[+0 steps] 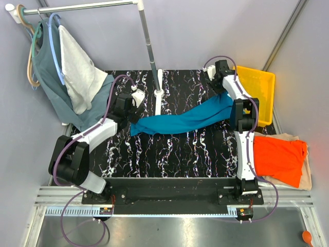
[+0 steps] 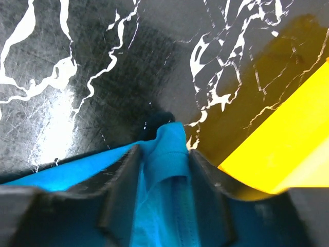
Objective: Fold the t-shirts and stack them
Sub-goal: Flatten the tshirt out
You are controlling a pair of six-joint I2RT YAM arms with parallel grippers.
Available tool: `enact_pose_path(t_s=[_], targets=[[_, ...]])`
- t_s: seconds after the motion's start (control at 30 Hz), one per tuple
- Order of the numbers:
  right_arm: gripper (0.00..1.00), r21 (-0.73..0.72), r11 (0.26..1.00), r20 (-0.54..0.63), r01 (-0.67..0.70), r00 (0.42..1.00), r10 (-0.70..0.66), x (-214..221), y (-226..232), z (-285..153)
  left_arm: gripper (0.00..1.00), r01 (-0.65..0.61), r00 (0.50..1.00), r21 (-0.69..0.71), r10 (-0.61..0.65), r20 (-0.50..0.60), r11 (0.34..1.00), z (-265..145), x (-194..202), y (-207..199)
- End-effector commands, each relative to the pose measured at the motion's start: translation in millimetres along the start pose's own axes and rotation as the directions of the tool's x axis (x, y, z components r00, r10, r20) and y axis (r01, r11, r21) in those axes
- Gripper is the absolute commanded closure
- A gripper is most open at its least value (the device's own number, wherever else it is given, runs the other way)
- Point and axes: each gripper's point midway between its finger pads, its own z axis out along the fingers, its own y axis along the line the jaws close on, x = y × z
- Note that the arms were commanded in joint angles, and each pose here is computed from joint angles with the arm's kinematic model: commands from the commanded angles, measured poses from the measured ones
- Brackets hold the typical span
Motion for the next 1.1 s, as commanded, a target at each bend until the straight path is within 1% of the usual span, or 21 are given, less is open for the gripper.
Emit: enact_pose_path(t_s=[0.0,0.03,0.07,0.1,0.13,0.17,0.2,0.27,0.3,0.33,0.4,0.43,0.5,0.53,0.57,0.6,0.63,0.73,0.77,0.93,1.07], targets=[[0.59,0.008,1.0,0.022,0.007,1.0,-0.007,-9.7,-3.9,-25.5,0.02,0.022,0.997,-0.042,-0.019,0.077,0.999,-5.0,-29.5,14.9],[0.86,0.005,1.0,0.008,0.007,1.0,-0.007,-5.3,-2.3,-26.4,0.02,0.023,0.997,-0.04,-0.02,0.075,0.999,-5.3,-28.7,14.3],[0.96,0.018,1.0,0.021,0.002,1.0,-0.002,-9.9,-5.9,-36.0,0.02,0.022,0.997,-0.039,-0.019,0.075,0.999,-5.4,-29.1,14.2],[1.0,0.022,1.0,0.022,0.002,1.0,-0.003,-10.6,-5.6,-40.1,0.02,0.022,0.997,-0.037,-0.019,0.075,0.999,-6.2,-28.9,14.1],[1.0,0.025,1.0,0.006,0.006,1.0,-0.006,-6.0,-3.7,-42.9,0.02,0.025,0.997,-0.034,-0.022,0.076,0.999,-6.5,-28.9,13.5],[1.0,0.04,0.999,0.026,0.006,1.0,-0.007,-11.9,-7.5,-57.6,0.02,0.023,0.997,-0.028,-0.021,0.079,0.999,-7.2,-29.7,12.9],[1.0,0.04,0.999,0.035,0.007,0.999,-0.008,-14.9,-5.6,-65.7,0.02,0.02,0.996,-0.006,-0.019,0.088,1.0,-8.0,-32.1,9.6],[1.0,0.048,0.999,0.077,-0.002,0.997,-0.001,-22.9,-7.3,-96.7,0.02,-0.004,0.995,0.055,-0.002,0.1,0.998,-8.9,-34.8,-0.2],[1.0,0.037,0.999,0.104,-0.009,0.995,0.005,-28.5,-3.8,-108.6,0.02,-0.016,0.995,0.073,0.008,0.104,0.997,-8.4,-36.4,-2.8],[1.0,0.044,0.999,0.141,-0.017,0.99,0.01,-33.5,-6.5,-134.1,0.03,-0.03,0.995,0.089,0.02,0.102,0.996,-6.9,-37.0,-5.5],[1.0,0.035,0.999,0.181,-0.017,0.983,0.01,-38.8,-1.3,-157.2,0.03,-0.069,0.994,0.113,0.058,0.096,0.991,-0.5,-40.5,-8.7],[1.0,0.054,0.998,0.232,-0.02,0.973,0.007,-47.6,-5.3,-186.3,0.04,-0.088,0.993,0.119,0.078,0.093,0.989,2.9,-41.4,-9.5],[1.0,0.06,0.998,0.263,-0.014,0.965,-0.003,-50.8,-2.7,-207.4,0.05,-0.108,0.992,0.139,0.097,0.086,0.984,11.9,-44.3,-12.8],[1.0,0.072,0.997,0.306,-0.01,0.952,-0.012,-57.9,-1.4,-231.7,0.06,-0.125,0.99,0.149,0.113,0.086,0.981,15.0,-45.1,-14.6],[1.0,0.074,0.997,0.321,-0.008,0.947,-0.016,-59.3,-0.1,-241.1,0.06,-0.131,0.989,0.166,0.118,0.086,0.977,21.3,-47.0,-18.4],[1.0,0.071,0.997,0.332,-0.004,0.943,-0.02,-59.6,3.0,-248.2,0.06,-0.137,0.989,0.187,0.126,0.072,0.973,24.0,-43.9,-20.8],[1.0,0.079,0.997,0.361,0.0,0.932,-0.029,-63.8,5.3,-264.9,0.08,-0.148,0.988,0.207,0.138,0.063,0.967,27.5,-40.7,-24.1],[1.0,0.085,0.996,0.388,0.012,0.921,-0.044,-64.5,12.7,-284.3,0.12,-0.184,0.983,0.269,0.184,0.026,0.945,39.2,-25.9,-34.2],[1.0,0.087,0.996,0.388,0.017,0.92,-0.049,-63.8,14.5,-285.9,0.13,-0.19,0.98,0.308,0.196,0.01,0.932,42.0,-15.9,-43.4],[1.0,0.087,0.996,0.392,0.026,0.918,-0.058,-60.0,20.3,-293.7,0.15,-0.198,0.977,0.388,0.214,0.002,0.9,32.2,4.0,-65.2],[1.0,0.078,0.997,0.403,0.025,0.914,-0.055,-60.6,25.2,-298.7,0.17,-0.212,0.968,0.432,0.249,-0.032,0.877,30.0,28.4,-81.0]])
